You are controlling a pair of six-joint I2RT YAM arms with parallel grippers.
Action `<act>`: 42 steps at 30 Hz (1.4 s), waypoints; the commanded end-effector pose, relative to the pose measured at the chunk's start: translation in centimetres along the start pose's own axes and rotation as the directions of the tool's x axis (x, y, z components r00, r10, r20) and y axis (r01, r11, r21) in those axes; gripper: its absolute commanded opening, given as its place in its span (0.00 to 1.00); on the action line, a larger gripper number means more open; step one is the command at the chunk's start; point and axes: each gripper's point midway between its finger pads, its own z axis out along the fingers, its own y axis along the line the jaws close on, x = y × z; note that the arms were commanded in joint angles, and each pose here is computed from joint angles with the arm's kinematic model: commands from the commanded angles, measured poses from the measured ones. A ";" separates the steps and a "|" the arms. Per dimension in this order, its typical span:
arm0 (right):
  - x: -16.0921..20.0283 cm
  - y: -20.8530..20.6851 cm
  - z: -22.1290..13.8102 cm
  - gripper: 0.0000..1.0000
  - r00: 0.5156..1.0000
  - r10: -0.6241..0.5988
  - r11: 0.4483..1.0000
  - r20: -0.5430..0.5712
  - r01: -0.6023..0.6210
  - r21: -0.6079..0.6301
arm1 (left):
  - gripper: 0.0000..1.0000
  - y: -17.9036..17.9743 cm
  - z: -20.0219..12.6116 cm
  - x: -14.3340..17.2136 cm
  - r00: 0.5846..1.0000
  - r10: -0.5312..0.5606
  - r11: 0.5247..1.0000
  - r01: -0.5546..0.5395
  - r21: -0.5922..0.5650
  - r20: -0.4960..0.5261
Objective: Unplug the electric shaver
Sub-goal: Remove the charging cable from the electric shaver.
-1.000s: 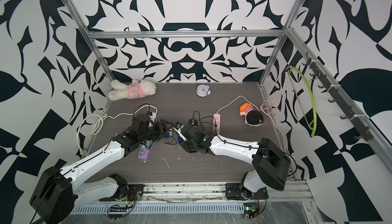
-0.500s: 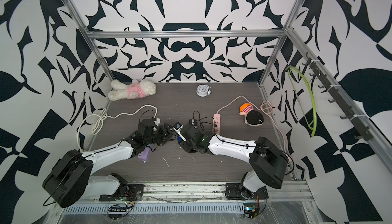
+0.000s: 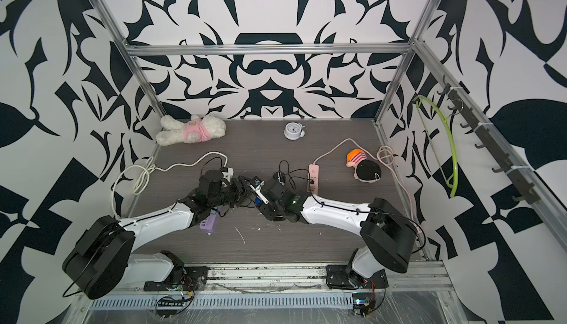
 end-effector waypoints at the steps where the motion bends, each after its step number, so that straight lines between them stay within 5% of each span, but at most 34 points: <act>1: -3.3 0.6 -1.5 0.00 0.993 0.022 0.999 0.116 -0.018 -0.031 | 0.67 -1.0 0.3 -0.3 1.000 0.028 0.999 -0.028 0.020 0.002; 25: -3.5 0.6 -2.1 0.00 0.989 0.030 0.999 0.145 -0.025 -0.040 | 0.08 -2.4 0.6 -1.0 0.996 0.086 0.996 -0.087 0.023 0.015; 31: -3.0 0.5 -2.1 0.00 0.991 0.021 0.999 0.131 -0.017 -0.033 | 0.00 -2.8 0.1 -1.3 0.993 0.114 0.993 -0.114 0.006 0.031; 42: -1.9 0.4 -2.6 0.00 0.992 0.031 0.999 0.122 -0.027 -0.033 | 0.00 -2.8 -0.6 -2.2 0.984 0.158 0.987 -0.155 -0.044 0.082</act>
